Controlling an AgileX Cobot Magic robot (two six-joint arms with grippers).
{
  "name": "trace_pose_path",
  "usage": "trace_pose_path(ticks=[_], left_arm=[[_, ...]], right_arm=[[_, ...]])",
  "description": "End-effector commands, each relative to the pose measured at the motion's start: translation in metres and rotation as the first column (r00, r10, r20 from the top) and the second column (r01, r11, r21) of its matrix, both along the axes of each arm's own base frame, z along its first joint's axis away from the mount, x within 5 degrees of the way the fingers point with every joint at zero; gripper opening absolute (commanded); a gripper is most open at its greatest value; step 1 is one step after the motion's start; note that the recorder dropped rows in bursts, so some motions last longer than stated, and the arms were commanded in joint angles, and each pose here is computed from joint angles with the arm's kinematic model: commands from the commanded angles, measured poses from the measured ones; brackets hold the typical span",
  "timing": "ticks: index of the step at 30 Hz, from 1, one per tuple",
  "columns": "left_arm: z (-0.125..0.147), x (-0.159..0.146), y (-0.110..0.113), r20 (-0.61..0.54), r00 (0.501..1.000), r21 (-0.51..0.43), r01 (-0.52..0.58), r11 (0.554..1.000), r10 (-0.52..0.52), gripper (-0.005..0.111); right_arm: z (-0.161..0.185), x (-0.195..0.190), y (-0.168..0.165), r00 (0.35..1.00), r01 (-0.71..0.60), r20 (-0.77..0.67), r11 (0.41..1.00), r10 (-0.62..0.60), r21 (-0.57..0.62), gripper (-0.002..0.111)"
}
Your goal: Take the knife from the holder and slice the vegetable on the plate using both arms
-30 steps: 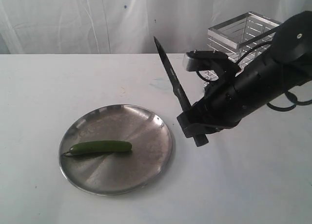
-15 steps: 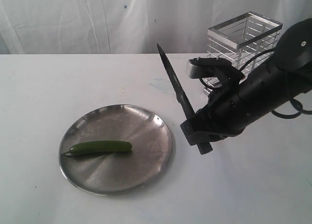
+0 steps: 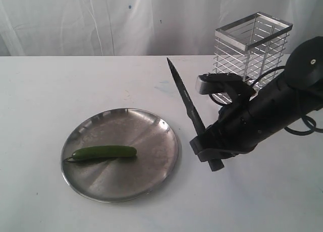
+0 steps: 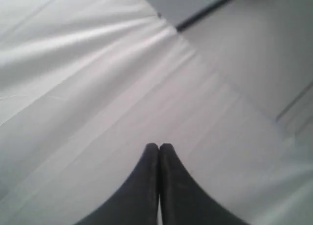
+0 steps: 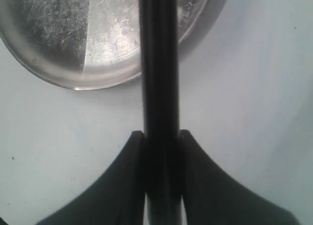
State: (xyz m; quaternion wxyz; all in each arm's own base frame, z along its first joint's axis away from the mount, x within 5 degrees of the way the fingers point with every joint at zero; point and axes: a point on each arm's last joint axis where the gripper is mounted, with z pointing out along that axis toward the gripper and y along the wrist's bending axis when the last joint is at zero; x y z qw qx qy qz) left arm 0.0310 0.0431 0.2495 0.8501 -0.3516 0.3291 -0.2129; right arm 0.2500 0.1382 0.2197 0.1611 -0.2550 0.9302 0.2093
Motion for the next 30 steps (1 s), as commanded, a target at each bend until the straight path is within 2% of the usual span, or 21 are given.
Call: trace_pose_path(ticks=[1, 5, 8, 10, 12, 13, 15, 16, 17, 18, 20, 21, 22, 23, 24, 25, 27, 28, 30], left_arm=[[-0.003, 0.012, -0.018, -0.259, 0.965, 0.363, 0.062, 0.93, 0.037, 0.0], [0.026, 0.009, -0.014, -0.27, 0.928, 0.538, -0.074, 0.84, 0.255, 0.0], [0.059, 0.016, -0.014, -0.244, 0.931, 0.556, -0.093, 0.826, 0.27, 0.0], [0.077, 0.03, -0.02, -0.252, 0.933, 0.613, -0.052, 0.788, 0.258, 0.0], [0.087, 0.054, -0.03, -0.326, 0.911, 0.703, 0.055, 0.709, 0.252, 0.0], [0.091, 0.068, -0.036, -0.379, 0.89, 0.753, 0.137, 0.643, 0.253, 0.0], [0.097, 0.093, -0.047, -0.483, 0.826, 0.822, 0.312, 0.476, 0.291, 0.0], [0.096, 0.107, -0.049, -0.568, 0.761, 0.802, 0.426, 0.418, 0.313, 0.0], [0.094, 0.12, -0.049, -0.663, 0.67, 0.743, 0.537, 0.398, 0.333, 0.0], [0.09, 0.13, -0.048, -0.756, 0.555, 0.655, 0.635, 0.411, 0.347, 0.0], [0.082, 0.151, -0.046, -0.889, 0.272, 0.424, 0.79, 0.443, 0.367, 0.0], [0.079, 0.158, -0.045, -0.913, 0.154, 0.325, 0.835, 0.443, 0.378, 0.0], [0.075, 0.166, -0.046, -0.923, -0.015, 0.169, 0.883, 0.438, 0.385, 0.0], [0.07, 0.173, -0.048, -0.916, -0.125, 0.052, 0.906, 0.421, 0.381, 0.0], [0.071, 0.177, -0.051, -0.904, -0.192, -0.037, 0.925, 0.377, 0.382, 0.0], [0.065, 0.18, -0.058, -0.886, -0.293, -0.185, 0.934, 0.305, 0.359, 0.0], [0.063, 0.187, -0.072, -0.893, -0.315, -0.291, 0.949, 0.121, 0.322, 0.0], [0.059, 0.193, -0.081, -0.915, -0.283, -0.3, 0.954, -0.016, 0.289, 0.0], [0.057, 0.202, -0.097, -0.962, -0.21, -0.242, 0.951, -0.19, 0.175, 0.0]], right_arm=[[0.001, -0.006, 0.0, 0.999, -0.026, -0.037, 1.0, 0.026, 0.0, 0.0], [0.001, -0.012, 0.0, 0.994, -0.057, -0.094, 0.998, 0.056, -0.002, 0.0], [0.002, -0.011, 0.0, 0.994, -0.049, -0.097, 0.999, 0.049, 0.002, 0.0], [0.007, -0.008, 0.001, 0.995, -0.026, -0.096, 1.0, 0.027, 0.011, 0.0], [0.014, -0.004, 0.003, 0.997, -0.024, -0.077, 0.999, 0.025, 0.022, 0.0], [0.017, -0.002, 0.004, 0.997, -0.024, -0.066, 0.999, 0.026, 0.027, 0.0], [0.025, 0.003, 0.006, 0.999, -0.022, -0.034, 0.999, 0.024, 0.038, 0.0], [0.028, 0.005, 0.007, 0.999, -0.025, -0.02, 0.999, 0.026, 0.042, 0.0], [0.033, 0.007, 0.008, 1.0, -0.027, 0.001, 0.999, 0.027, 0.047, 0.0], [0.035, 0.009, 0.008, 1.0, -0.027, 0.013, 0.998, 0.027, 0.05, 0.0], [0.038, 0.012, 0.009, 0.999, -0.021, 0.036, 0.998, 0.019, 0.056, 0.0], [0.038, 0.012, 0.009, 0.999, -0.018, 0.041, 0.998, 0.015, 0.056, 0.0], [0.039, 0.013, 0.009, 0.999, -0.014, 0.048, 0.998, 0.012, 0.057, 0.0], [0.038, 0.014, 0.009, 0.999, -0.012, 0.049, 0.998, 0.009, 0.057, 0.0], [0.037, 0.015, 0.009, 0.999, -0.009, 0.051, 0.998, 0.006, 0.056, 0.0], [0.036, 0.016, 0.009, 0.998, -0.004, 0.056, 0.998, 0.001, 0.056, 0.0], [0.032, 0.019, 0.01, 0.998, 0.002, 0.056, 0.999, -0.005, 0.049, 0.0], [0.03, 0.02, 0.01, 0.999, 0.002, 0.049, 0.999, -0.004, 0.047, 0.0], [0.026, 0.02, 0.011, 1.0, -0.003, 0.029, 0.999, 0.002, 0.041, 0.0]])
